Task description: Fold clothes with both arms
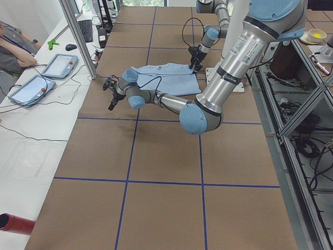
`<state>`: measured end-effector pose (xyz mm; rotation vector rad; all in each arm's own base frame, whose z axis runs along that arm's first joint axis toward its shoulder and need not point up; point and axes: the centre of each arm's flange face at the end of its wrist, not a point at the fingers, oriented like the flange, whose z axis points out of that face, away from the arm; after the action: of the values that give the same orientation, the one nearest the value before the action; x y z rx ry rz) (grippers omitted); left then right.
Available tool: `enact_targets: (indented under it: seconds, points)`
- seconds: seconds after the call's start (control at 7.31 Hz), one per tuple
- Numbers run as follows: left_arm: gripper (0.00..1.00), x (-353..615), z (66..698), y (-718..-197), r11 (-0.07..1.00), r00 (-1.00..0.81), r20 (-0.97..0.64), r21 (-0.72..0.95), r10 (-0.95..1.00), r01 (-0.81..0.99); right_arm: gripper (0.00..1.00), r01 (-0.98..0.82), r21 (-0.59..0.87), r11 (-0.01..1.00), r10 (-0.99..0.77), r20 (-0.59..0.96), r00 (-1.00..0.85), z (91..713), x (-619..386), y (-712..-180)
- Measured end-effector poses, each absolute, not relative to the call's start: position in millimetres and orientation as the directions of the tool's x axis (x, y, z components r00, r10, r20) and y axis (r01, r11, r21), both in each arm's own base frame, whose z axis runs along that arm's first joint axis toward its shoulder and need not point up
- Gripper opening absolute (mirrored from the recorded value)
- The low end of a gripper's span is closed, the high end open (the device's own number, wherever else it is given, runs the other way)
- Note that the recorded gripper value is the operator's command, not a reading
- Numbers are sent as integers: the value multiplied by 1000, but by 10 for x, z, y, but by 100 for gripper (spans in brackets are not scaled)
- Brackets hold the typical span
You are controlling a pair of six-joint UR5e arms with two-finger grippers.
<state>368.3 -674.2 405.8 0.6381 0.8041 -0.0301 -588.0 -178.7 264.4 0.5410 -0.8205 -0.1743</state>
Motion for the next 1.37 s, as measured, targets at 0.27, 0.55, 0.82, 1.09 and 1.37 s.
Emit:
enact_targets:
  seconds: [0.27, 0.55, 0.82, 1.09, 1.37]
  points:
    - [100, 3684, 4064, -6743, 814, 704, -679, 520, 209, 260, 58, -59, 534, 844, -357, 639, 681, 2656, -5885, -1738]
    - [100, 3684, 4065, -6743, 814, 704, -679, 520, 209, 259, 54, -59, 540, 840, -362, 638, 680, 2642, -5892, -1687]
    - [100, 3684, 4065, -6743, 814, 704, -679, 520, 209, 259, 27, -55, 542, 839, -367, 637, 678, 2643, -5903, -1641]
    - [100, 3682, 4086, -6728, 815, 705, -678, 519, 209, 258, 0, -62, 549, 833, -368, 634, 680, 2640, -5905, -1628]
    - [100, 3677, 4093, -6716, 815, 705, -678, 519, 209, 258, 0, -74, 560, 825, -367, 632, 683, 2628, -5908, -1609]
